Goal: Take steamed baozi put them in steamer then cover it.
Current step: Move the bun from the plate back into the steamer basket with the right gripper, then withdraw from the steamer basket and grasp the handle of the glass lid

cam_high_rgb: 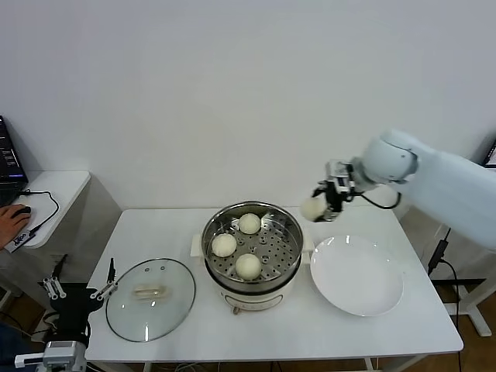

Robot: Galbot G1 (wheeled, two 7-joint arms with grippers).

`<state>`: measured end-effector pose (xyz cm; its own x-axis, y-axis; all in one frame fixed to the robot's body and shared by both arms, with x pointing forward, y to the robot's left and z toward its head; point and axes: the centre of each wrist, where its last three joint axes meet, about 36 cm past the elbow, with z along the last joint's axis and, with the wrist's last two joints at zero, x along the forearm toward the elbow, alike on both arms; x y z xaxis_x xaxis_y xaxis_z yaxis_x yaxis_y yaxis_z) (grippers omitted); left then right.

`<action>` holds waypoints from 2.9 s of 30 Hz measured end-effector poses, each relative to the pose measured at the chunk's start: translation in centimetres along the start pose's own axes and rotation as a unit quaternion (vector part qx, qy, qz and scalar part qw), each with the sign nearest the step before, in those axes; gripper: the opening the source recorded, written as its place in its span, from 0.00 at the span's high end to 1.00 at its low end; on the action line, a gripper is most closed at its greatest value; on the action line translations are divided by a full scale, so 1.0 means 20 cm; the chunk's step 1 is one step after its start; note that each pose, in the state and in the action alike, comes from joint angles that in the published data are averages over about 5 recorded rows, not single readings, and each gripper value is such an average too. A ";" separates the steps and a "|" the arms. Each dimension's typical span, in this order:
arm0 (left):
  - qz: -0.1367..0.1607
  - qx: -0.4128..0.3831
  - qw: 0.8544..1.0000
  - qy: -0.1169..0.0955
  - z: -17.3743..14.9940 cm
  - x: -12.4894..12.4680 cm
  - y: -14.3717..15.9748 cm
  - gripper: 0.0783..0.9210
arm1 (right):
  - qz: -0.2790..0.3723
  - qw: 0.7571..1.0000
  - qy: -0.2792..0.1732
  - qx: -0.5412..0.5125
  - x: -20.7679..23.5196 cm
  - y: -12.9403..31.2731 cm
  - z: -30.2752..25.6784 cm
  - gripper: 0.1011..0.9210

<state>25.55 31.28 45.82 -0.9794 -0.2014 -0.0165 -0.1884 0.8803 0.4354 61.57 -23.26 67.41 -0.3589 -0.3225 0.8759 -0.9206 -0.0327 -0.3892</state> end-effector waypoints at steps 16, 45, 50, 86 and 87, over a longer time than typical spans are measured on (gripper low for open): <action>-0.007 0.000 1.000 0.001 0.00 0.01 0.01 0.12 | -0.038 0.998 -0.012 -0.042 -0.44 0.13 -0.35 0.32; -0.011 0.004 1.000 0.000 0.01 -0.01 0.01 0.12 | -0.021 0.998 -0.001 -0.059 -0.50 0.18 -0.30 0.12; -0.009 0.005 1.000 -0.001 0.01 -0.02 0.01 0.12 | 0.006 0.997 -0.034 -0.068 -0.41 0.24 -0.28 0.12; 0.038 -0.268 0.963 -0.011 0.41 -0.06 0.00 0.12 | 0.476 0.688 -0.389 -0.386 -0.57 1.50 0.54 0.12; 0.045 -0.295 0.954 -0.014 0.43 -0.05 0.01 0.12 | 0.483 0.681 -0.384 -0.395 -0.57 1.54 0.55 0.12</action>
<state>25.79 35.43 38.21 -0.9927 -0.1181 0.0247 -0.0375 0.4965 0.8672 38.95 -31.04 42.26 -0.9481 -0.2420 -0.2061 -0.2167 0.9665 -0.1379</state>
